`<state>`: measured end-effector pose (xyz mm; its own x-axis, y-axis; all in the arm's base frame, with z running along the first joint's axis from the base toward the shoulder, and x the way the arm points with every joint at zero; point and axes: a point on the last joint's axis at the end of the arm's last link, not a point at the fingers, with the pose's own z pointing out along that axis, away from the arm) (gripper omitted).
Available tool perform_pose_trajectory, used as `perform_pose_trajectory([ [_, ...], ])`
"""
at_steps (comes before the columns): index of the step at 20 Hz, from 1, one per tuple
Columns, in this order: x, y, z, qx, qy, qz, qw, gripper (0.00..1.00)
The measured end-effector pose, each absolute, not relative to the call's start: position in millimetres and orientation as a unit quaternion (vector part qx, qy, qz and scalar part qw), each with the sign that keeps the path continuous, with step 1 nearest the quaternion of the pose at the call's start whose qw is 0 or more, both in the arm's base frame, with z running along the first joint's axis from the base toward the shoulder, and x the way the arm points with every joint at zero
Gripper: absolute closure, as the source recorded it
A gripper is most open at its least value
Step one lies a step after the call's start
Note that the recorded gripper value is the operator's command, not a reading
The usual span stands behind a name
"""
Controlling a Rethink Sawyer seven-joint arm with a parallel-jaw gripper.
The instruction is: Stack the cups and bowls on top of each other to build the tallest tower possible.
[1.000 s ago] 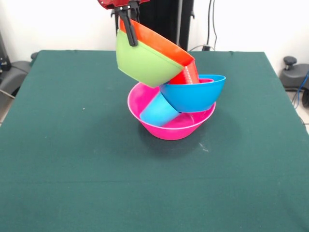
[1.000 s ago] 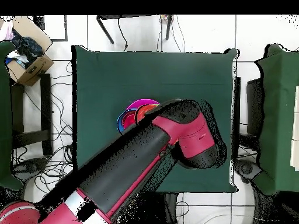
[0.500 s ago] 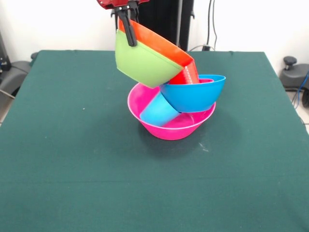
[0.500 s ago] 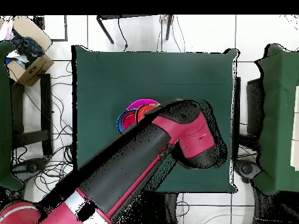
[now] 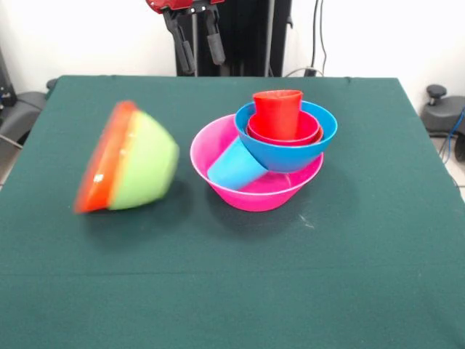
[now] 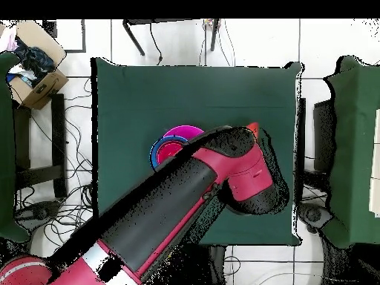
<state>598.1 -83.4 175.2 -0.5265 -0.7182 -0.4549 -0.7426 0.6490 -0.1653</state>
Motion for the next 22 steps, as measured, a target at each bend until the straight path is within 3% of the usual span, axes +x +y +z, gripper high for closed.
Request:
perform_pose_trajectory([
  [13, 598, -78, 181, -0.429, 0.87, 0.018, 0.242, 0.0],
  [22, 588, -69, 230, -0.459, 0.871, -0.029, 0.175, 0.0],
])
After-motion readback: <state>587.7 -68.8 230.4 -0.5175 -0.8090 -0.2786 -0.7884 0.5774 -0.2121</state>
